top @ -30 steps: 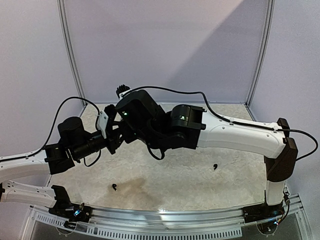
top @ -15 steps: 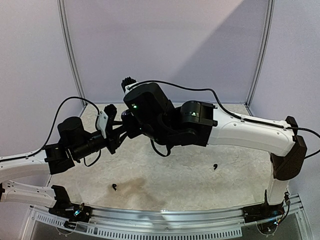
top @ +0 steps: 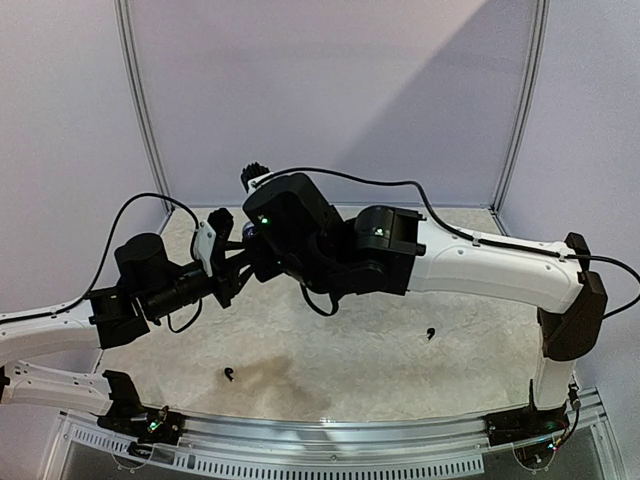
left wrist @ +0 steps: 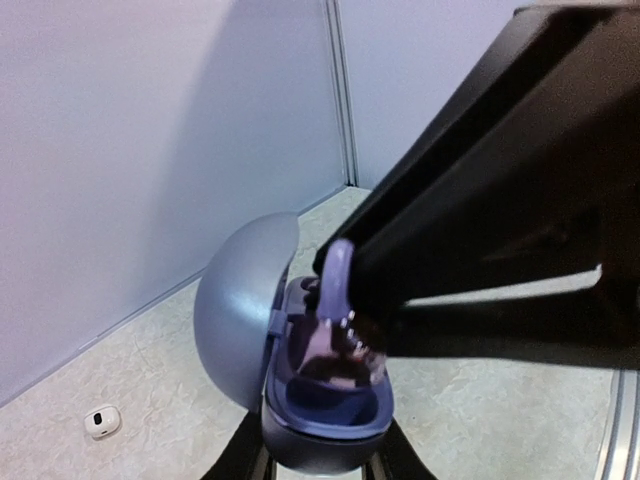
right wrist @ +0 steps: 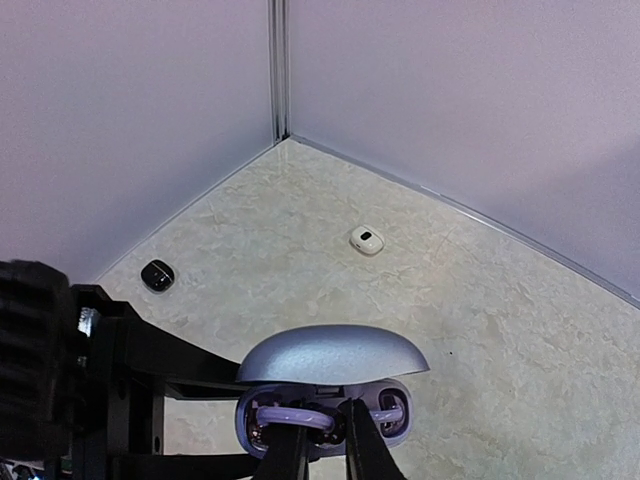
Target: Insert the wireless bluetooth earbuds into the charging case
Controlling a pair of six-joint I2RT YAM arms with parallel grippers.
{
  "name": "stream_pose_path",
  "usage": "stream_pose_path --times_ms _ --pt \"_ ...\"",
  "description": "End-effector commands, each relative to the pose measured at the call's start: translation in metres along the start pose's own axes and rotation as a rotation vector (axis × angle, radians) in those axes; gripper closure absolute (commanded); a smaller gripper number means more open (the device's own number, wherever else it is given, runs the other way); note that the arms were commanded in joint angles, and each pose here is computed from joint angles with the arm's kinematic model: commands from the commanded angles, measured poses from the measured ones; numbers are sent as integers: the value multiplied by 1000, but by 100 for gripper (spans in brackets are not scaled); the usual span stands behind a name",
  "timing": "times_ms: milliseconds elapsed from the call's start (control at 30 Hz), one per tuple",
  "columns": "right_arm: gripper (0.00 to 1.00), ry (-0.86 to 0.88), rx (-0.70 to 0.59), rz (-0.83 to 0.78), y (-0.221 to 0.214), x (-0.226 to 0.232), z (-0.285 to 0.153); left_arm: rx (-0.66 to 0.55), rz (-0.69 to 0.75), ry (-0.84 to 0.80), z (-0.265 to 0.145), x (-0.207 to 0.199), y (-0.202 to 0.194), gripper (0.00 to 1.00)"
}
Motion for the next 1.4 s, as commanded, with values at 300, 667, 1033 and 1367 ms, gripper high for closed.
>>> stream_pose_path --times_ms 300,667,1033,1367 --pt "91 -32 102 -95 -32 4 19 -45 7 -26 -2 -6 11 100" --pt "75 -25 161 -177 -42 2 18 -50 -7 -34 -3 -7 12 100" --pt "70 -15 238 -282 -57 6 27 -48 -102 -62 -6 -11 17 100" --pt "63 3 293 -363 -67 4 23 -54 -131 -55 -6 -9 21 100"
Point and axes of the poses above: each gripper's point midway between its finger pads, its own z axis out along the fingers, its own x axis along the line the jaws close on, y = z × x, the point moved 4 cm from there along -z, back along the fingers, and after that the axes turned 6 degrees about -z, right-handed, at the moved point
